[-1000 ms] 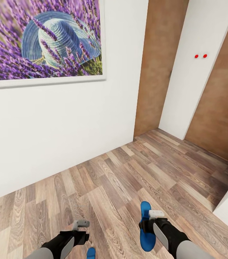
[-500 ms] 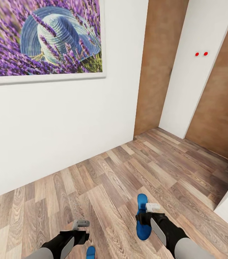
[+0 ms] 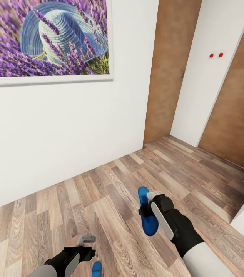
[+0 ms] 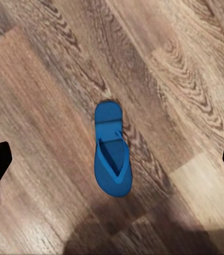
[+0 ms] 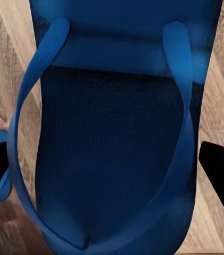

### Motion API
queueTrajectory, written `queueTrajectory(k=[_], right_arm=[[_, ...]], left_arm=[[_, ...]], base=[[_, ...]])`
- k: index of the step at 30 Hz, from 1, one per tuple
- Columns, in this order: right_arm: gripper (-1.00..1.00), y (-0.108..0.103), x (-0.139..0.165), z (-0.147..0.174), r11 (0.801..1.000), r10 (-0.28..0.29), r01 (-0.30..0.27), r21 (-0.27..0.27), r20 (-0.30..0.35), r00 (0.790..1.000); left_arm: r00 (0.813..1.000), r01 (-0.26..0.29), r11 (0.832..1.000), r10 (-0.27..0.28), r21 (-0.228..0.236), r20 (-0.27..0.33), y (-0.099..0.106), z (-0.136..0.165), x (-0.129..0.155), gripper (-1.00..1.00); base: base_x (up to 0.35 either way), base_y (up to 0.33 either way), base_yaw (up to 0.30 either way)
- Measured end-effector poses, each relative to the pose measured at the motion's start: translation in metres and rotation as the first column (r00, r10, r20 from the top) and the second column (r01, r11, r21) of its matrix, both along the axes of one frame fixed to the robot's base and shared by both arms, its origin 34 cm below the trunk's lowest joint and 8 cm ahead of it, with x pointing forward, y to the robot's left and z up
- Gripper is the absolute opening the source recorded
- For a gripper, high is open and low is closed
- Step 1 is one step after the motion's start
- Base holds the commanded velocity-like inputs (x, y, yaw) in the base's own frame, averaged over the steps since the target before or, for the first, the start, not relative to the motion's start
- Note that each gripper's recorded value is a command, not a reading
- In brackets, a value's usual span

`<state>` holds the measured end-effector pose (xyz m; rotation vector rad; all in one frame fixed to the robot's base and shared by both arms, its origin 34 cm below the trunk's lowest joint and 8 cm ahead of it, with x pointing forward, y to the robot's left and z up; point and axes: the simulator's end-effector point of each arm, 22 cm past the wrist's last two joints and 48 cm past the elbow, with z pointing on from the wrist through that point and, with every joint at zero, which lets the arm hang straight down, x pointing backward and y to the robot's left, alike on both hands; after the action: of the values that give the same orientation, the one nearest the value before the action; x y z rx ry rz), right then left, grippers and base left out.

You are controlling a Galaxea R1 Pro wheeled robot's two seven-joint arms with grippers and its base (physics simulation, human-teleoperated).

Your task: In the bedroom, move the book from the bed onto either nightstand, and place the two sandals side by side next to the bed.

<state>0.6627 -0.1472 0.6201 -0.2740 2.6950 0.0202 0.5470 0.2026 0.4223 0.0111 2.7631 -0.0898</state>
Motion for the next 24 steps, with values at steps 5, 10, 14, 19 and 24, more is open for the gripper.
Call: queueTrajectory(k=[5,10,14,19,24], right_arm=[[-1.0,0.0,0.002,-0.002,1.0,-0.002,0.003,-0.002,0.017,1.0],[-1.0,0.001,0.002,-0.009,1.0,-0.001,0.001,-0.002,0.025,1.0],[-1.0,0.001,0.001,-0.016,1.0,0.001,-0.001,-0.004,0.027,1.0],[-1.0,0.002,0.0,-0.026,1.0,0.003,-0.003,-0.004,0.028,1.0],[-1.0,0.002,-0.002,-0.036,1.0,0.004,-0.004,-0.005,0.029,1.0]], left_arm=[[1.0,0.001,1.0,-0.001,0.003,-0.004,0.0,-0.01,-0.002,1.0],[1.0,0.001,1.0,-0.001,0.003,-0.015,0.001,-0.021,-0.006,1.0],[1.0,0.0,1.0,0.0,0.002,-0.011,0.0,-0.029,-0.006,1.0],[1.0,0.0,1.0,0.0,0.002,-0.003,0.0,-0.038,-0.006,1.0],[1.0,0.0,1.0,0.0,0.002,-0.001,0.0,-0.048,-0.007,1.0]], base=[[0.0,0.0,0.0],[0.0,0.0,0.0],[0.0,0.0,0.0],[0.0,0.0,0.0],[0.0,0.0,0.0]])
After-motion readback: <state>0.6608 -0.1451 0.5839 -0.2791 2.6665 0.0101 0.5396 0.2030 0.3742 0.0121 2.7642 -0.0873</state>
